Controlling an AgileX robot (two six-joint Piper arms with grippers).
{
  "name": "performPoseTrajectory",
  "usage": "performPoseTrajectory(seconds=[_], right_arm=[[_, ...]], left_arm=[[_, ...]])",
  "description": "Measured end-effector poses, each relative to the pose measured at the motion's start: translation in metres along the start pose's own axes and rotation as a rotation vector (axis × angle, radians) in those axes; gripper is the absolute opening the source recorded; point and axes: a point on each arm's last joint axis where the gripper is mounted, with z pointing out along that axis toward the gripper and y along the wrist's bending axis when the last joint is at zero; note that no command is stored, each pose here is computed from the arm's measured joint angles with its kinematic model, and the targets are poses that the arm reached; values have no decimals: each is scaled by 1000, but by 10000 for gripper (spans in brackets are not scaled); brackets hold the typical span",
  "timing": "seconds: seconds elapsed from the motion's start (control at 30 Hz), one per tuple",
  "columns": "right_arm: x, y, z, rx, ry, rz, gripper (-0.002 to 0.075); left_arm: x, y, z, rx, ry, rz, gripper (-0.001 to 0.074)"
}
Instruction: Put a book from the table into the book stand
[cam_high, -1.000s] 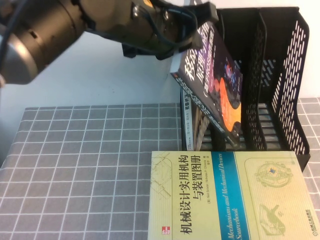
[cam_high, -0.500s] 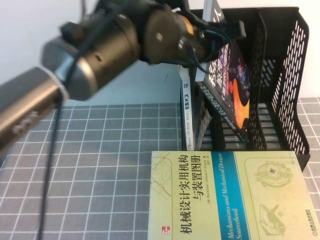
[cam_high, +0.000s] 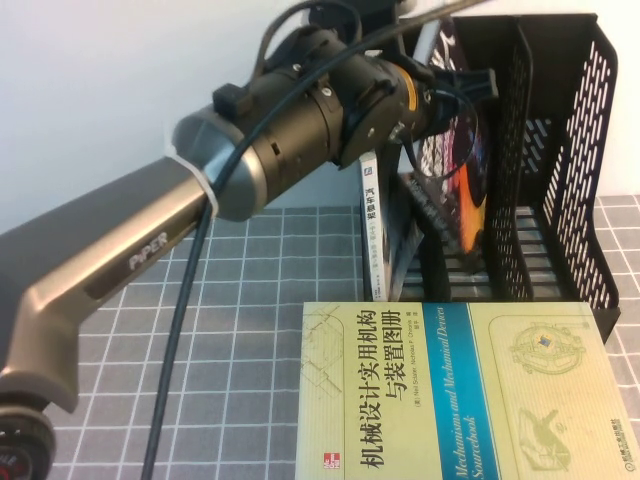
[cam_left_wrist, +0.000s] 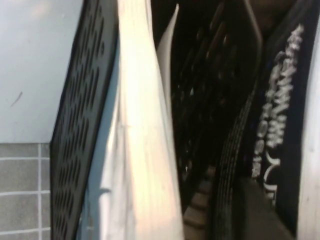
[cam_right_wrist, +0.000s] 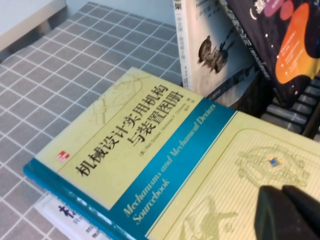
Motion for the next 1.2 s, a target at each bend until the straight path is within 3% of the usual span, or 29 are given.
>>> performPoseTrajectory(seconds=[0.2,0.27,0.37,0.5,0.6,0.73,0.9,1.03,1.2], right_arm=[[1,1,0,-7,8,-1,-3],[1,0,0,-3,15,9,-3],[4,-1,0,12,47,16,-3],[14,-1,-1,10,156,-7,-3],[27,-2,-3,12,301,-33,-3],[43,-11,-4,56,526,-55,-3],[49,-31,-12,293,622,-57,-3],[38,-36,-15,415,443,-22,-3],[32,-34,-16,454,142,-16,-3]], left_arm=[[-3,-2,1,19,-21,9,488],[-8,-4,-5,27,-29,-1,525],[-25,-8,-29,22,-43,12,439],[-59,-18,-90,13,-80,154,159],[-77,-18,-143,-21,-70,284,48],[-77,-1,-188,-168,59,388,10],[-69,24,-225,-318,134,440,1],[-59,40,-274,-283,77,403,1],[-26,69,-325,-164,-47,371,1]])
